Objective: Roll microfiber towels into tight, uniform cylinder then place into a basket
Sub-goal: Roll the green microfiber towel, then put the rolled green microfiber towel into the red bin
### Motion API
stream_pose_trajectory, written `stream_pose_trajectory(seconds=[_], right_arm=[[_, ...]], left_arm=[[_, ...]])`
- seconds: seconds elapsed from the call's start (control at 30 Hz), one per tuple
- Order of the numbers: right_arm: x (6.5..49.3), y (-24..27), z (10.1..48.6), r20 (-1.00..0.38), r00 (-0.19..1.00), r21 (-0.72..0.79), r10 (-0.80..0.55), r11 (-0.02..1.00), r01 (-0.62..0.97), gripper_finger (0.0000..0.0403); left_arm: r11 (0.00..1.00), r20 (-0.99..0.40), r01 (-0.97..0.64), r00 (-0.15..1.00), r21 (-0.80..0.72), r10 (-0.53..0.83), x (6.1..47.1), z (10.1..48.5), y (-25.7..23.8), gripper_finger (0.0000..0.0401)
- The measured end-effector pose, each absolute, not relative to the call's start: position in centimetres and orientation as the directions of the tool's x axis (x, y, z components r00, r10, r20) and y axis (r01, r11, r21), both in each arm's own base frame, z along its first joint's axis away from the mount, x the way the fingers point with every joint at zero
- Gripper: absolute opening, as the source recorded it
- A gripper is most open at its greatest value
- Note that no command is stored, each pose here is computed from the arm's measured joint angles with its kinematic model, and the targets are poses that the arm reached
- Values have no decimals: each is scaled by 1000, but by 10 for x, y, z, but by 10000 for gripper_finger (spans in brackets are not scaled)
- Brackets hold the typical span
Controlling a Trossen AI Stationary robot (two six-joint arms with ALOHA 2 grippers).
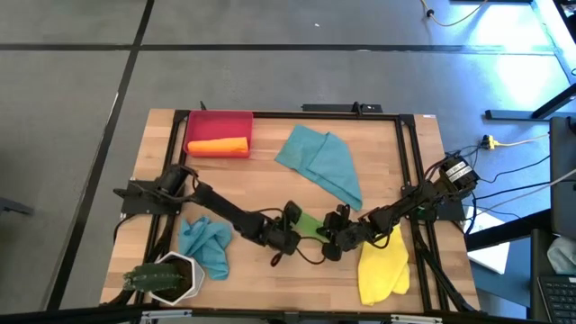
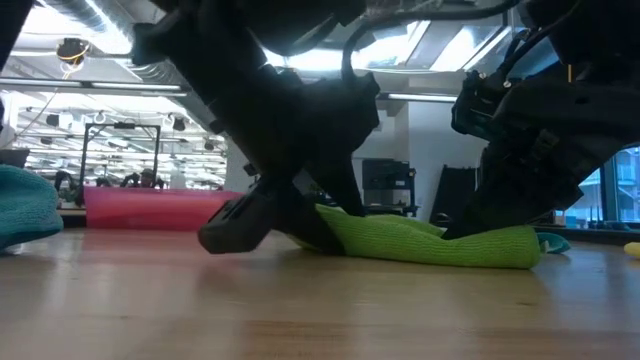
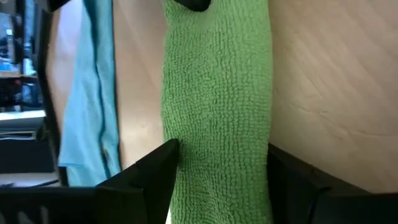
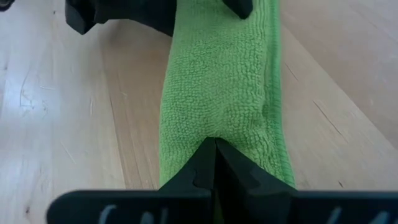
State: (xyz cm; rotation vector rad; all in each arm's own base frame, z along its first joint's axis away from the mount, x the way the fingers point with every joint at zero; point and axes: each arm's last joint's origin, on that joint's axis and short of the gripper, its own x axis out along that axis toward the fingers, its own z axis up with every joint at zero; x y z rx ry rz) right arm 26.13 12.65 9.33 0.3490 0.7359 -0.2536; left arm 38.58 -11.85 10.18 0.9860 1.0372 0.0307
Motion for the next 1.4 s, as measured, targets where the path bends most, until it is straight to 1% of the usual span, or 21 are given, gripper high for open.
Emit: stream_pose_trajectory(seconds=[0.07, 0.17, 0.3, 0.47, 0.53, 0.63, 0.73, 0.83, 0.93, 1.0, 1.1, 1.17, 1.27, 1.4], right_arm=[[261, 127, 93, -690, 717, 221, -102, 913, 342, 12], [262, 127, 96, -679, 728, 215, -96, 922, 321, 12], [260, 126, 106, -669, 739, 195, -76, 942, 273, 12], [255, 131, 131, -612, 790, 175, -39, 967, 183, 12], [253, 134, 139, -582, 813, 157, -28, 977, 146, 12], [251, 141, 144, -554, 832, 126, -4, 988, 88, 17], [250, 146, 142, -566, 823, 118, 31, 992, 43, 42], [249, 152, 135, -576, 815, 114, 67, 993, -1, 89], [251, 162, 133, -532, 838, 102, 124, 991, -82, 151], [254, 169, 134, -506, 851, 68, 139, 990, -121, 194], [260, 176, 131, -524, 850, -41, 60, 995, -95, 247], [265, 180, 125, -566, 825, -123, -10, 990, -72, 268], [273, 186, 116, -635, 762, -247, -126, 968, -46, 281], [282, 192, 110, -674, 673, -411, -303, 912, -1, 277]], left_arm=[[607, -722, 418, 539, 676, 434, 387, 102, -115, 191], [626, -741, 428, 531, 652, 410, 388, 101, -111, 161], [645, -765, 445, 523, 621, 375, 388, 101, -110, 105], [686, -778, 421, 518, 594, 357, 387, 100, -110, 28], [695, -779, 411, 517, 590, 355, 387, 99, -110, 9], [701, -780, 405, 517, 587, 354, 387, 99, -110, 9], [702, -780, 405, 517, 586, 353, 387, 99, -110, 5], [703, -780, 403, 517, 585, 352, 387, 99, -110, 4], [705, -780, 403, 517, 584, 352, 387, 99, -110, 4], [705, -781, 402, 517, 584, 351, 387, 99, -110, 3], [706, -781, 402, 517, 583, 350, 387, 99, -110, 3], [710, -781, 398, 517, 581, 349, 387, 99, -110, 3], [722, -782, 384, 517, 575, 348, 387, 100, -110, 2], [756, -800, 382, 519, 531, 300, 386, 105, -109, 2]])
